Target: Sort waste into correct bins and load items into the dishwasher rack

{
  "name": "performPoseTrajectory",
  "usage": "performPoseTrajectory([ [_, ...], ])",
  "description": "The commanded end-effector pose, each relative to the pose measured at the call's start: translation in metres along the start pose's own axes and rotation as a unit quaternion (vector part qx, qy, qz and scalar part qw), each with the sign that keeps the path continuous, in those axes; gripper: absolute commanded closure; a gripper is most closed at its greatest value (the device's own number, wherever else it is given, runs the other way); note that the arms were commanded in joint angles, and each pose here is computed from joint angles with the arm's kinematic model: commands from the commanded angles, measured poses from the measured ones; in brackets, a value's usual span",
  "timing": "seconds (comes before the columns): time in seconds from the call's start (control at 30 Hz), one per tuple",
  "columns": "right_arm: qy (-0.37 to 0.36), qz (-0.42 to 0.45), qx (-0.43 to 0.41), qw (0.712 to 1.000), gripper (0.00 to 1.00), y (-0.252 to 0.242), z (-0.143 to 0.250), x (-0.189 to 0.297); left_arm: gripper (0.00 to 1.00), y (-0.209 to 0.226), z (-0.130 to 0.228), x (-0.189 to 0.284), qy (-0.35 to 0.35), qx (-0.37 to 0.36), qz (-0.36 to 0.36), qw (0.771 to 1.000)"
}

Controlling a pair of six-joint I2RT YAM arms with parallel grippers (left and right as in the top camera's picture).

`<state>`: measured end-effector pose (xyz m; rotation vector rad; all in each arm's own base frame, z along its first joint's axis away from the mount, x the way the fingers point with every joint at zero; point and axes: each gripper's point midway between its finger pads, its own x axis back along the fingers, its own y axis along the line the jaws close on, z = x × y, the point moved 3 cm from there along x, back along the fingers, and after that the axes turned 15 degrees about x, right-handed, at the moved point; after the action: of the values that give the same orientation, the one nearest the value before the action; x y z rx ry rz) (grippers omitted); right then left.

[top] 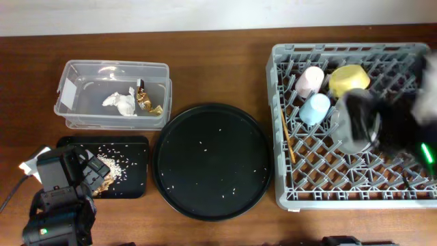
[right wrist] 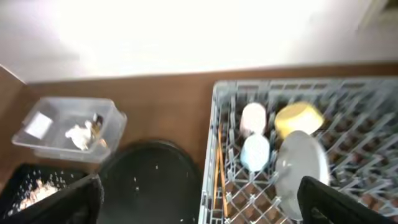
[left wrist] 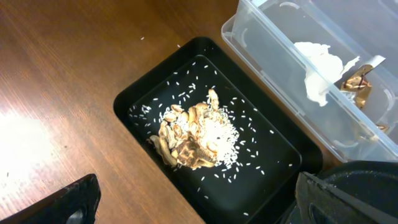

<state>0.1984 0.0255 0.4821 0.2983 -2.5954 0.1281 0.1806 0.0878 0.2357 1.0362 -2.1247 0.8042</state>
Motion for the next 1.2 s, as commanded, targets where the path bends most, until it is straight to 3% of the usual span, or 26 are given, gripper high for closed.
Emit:
performPoseTrajectory([
  [0.0, -0.073, 0.039, 0.016, 0.996, 0.02, 0.008, 0.015, 0.067, 0.01, 0.0, -0.002, 0.003, -0.004, 0.005, 0.001, 1.0],
  [0.07, -0.11, 0.055, 0.022, 0.992, 0.02, 0.017, 0.044, 0.102, 0.01, 0.0, -0.002, 0.003, -0.004, 0.005, 0.001, 1.0],
  [0.13, -0.132, 0.066, 0.024, 0.989, 0.02, 0.018, 0.073, 0.095, 0.01, 0.0, -0.002, 0.003, -0.004, 0.005, 0.001, 1.0],
  [0.27, -0.234, 0.083, 0.037, 0.968, 0.02, 0.008, 0.162, -0.019, 0.01, 0.0, -0.002, 0.003, -0.004, 0.005, 0.001, 1.0],
  [0.37, -0.314, 0.095, 0.048, 0.944, 0.02, -0.002, 0.189, -0.093, 0.01, 0.0, -0.002, 0.003, -0.004, 0.005, 0.001, 1.0],
  [0.47, -0.319, 0.096, 0.049, 0.942, 0.02, -0.006, 0.215, -0.133, 0.01, 0.0, -0.002, 0.003, -0.004, 0.005, 0.001, 1.0],
  [0.63, -0.231, 0.093, 0.037, 0.968, 0.02, -0.009, 0.267, -0.174, 0.01, 0.0, -0.002, 0.003, -0.004, 0.005, 0.001, 1.0],
  [0.73, -0.215, 0.103, 0.109, 0.965, 0.02, -0.007, 0.271, -0.176, 0.01, 0.0, -0.002, 0.003, -0.004, 0.005, 0.001, 1.0],
  [1.17, -0.215, 0.104, 0.108, 0.965, 0.02, -0.007, 0.271, -0.176, 0.01, 0.0, -0.002, 0.003, -0.004, 0.005, 0.001, 1.0],
])
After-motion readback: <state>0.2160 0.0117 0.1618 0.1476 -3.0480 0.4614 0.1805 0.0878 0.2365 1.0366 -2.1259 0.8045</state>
